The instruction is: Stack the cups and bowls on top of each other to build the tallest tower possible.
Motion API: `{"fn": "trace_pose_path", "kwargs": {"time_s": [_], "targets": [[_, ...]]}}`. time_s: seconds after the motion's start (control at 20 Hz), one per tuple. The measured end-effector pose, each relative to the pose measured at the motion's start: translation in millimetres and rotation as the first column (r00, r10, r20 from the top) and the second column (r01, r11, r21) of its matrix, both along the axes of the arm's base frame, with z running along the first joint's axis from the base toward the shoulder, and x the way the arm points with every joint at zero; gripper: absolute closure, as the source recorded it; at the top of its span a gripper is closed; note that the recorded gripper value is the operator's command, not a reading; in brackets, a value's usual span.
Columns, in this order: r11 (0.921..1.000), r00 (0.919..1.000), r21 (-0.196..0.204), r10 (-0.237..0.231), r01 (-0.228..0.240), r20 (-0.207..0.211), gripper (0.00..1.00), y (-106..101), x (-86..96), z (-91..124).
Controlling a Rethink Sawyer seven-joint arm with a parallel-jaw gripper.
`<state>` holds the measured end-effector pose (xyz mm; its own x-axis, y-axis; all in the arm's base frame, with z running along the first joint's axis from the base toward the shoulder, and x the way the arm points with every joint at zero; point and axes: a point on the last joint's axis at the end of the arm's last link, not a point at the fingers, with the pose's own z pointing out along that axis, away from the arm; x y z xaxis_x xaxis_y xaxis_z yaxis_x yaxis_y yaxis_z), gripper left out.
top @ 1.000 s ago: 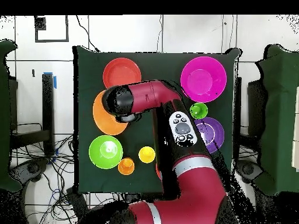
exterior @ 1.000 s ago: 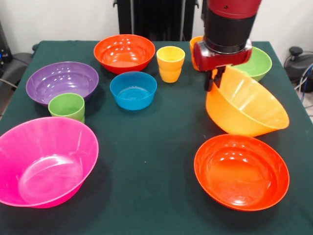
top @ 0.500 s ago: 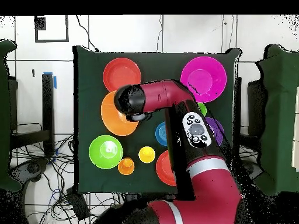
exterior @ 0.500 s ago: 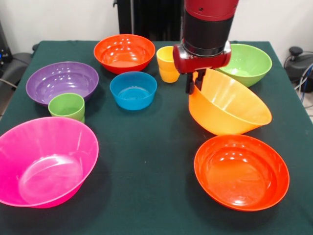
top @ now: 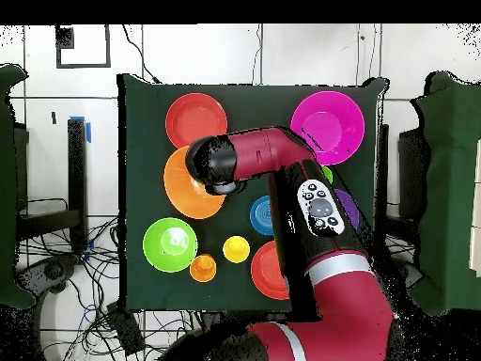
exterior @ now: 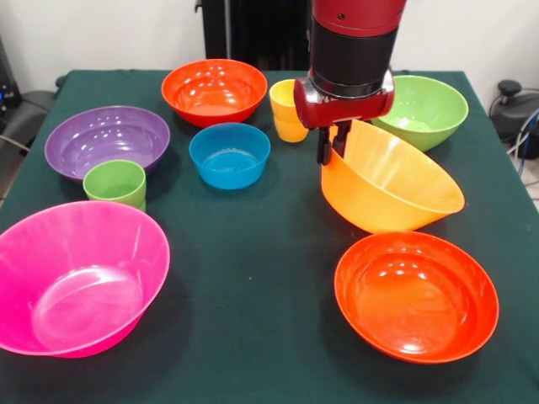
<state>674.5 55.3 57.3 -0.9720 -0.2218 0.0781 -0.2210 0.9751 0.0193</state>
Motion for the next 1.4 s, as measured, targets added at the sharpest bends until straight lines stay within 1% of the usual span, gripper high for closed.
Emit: {"fn": "trace_pose_path", "kwargs": {"time_s": [0.4, 0.65, 0.85, 1.2, 1.4], "targets": [[1.0, 1.0, 0.009, -0.002, 0.002, 0.008, 1.0, -4.2, 2.9, 1.0], [0.9999, 0.9999, 0.01, 0.007, -0.007, 0.012, 1.0, -5.7, 4.0, 1.1], [0.9999, 0.9999, 0.007, 0.015, -0.015, 0.007, 1.0, -9.1, 3.7, 1.1], [1.0, 0.9999, 0.003, 0.009, -0.009, 0.011, 1.0, -24.2, 4.9, 0.7], [1.0, 0.9999, -0.002, -0.005, 0.005, 0.014, 1.0, -39.7, 5.2, 0.1]]}}
